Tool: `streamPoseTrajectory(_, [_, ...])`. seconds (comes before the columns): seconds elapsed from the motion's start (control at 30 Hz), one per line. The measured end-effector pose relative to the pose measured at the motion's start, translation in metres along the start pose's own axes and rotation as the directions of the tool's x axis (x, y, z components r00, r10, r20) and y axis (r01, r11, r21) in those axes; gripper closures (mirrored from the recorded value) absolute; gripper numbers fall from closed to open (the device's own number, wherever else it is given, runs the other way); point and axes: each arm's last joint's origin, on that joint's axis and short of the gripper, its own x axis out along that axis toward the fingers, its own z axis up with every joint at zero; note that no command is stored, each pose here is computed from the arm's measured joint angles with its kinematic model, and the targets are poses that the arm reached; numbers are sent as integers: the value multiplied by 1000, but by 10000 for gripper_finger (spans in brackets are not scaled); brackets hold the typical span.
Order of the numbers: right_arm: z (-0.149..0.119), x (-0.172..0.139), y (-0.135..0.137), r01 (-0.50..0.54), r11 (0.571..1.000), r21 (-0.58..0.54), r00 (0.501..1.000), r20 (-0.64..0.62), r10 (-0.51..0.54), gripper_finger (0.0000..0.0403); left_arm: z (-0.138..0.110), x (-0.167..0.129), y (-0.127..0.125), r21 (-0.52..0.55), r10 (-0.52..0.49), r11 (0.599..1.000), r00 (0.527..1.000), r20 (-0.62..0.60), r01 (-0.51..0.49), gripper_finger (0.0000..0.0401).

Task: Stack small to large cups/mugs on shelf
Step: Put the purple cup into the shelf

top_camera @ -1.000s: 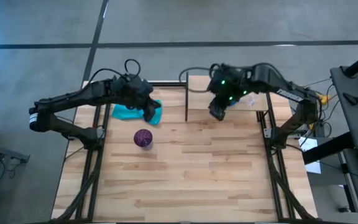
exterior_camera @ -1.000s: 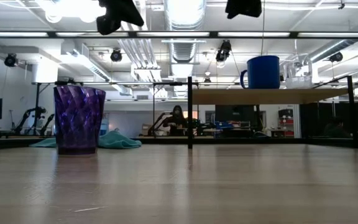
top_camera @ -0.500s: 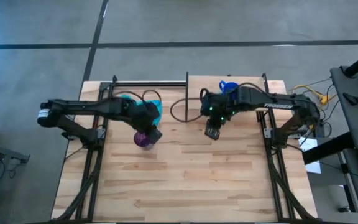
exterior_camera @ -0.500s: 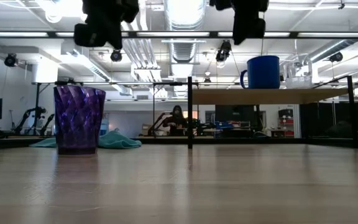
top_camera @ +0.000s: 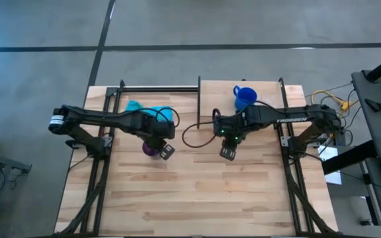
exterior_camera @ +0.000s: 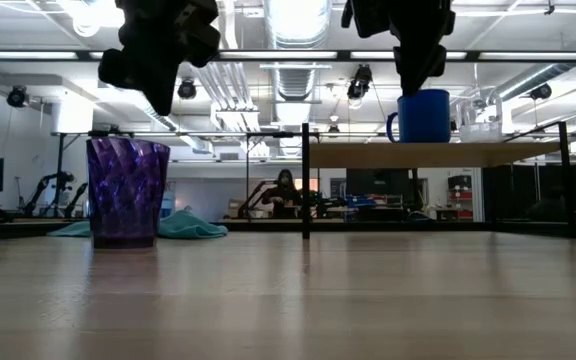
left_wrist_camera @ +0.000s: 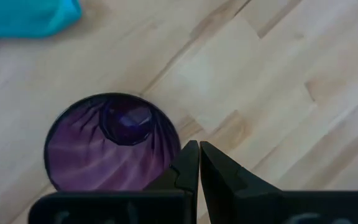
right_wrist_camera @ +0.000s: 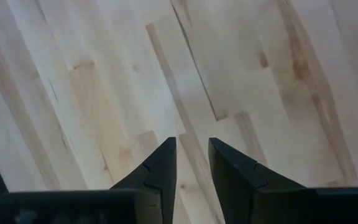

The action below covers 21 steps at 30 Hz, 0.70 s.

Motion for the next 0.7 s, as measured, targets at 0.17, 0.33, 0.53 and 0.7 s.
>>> streamPoseTrajectory(0.17, [-1,1,1,0,1000,-6,1000,-3,0,319,0,0,0,-49,5,999,1000,9,-5,401])
streamPoseTrajectory(0.33, [0,1,2,-7,1000,-7,1000,13,7,321,0,0,0,-50,5,999,1000,8,-5,401])
streamPoseTrajectory(0.53, [5,1,4,-25,1000,-11,998,56,26,316,-2,1,3,16,29,999,1000,-12,-28,401])
streamPoseTrajectory(0.7, [6,1,5,-32,999,-12,997,73,33,315,-4,6,6,31,43,999,999,-28,-42,401])
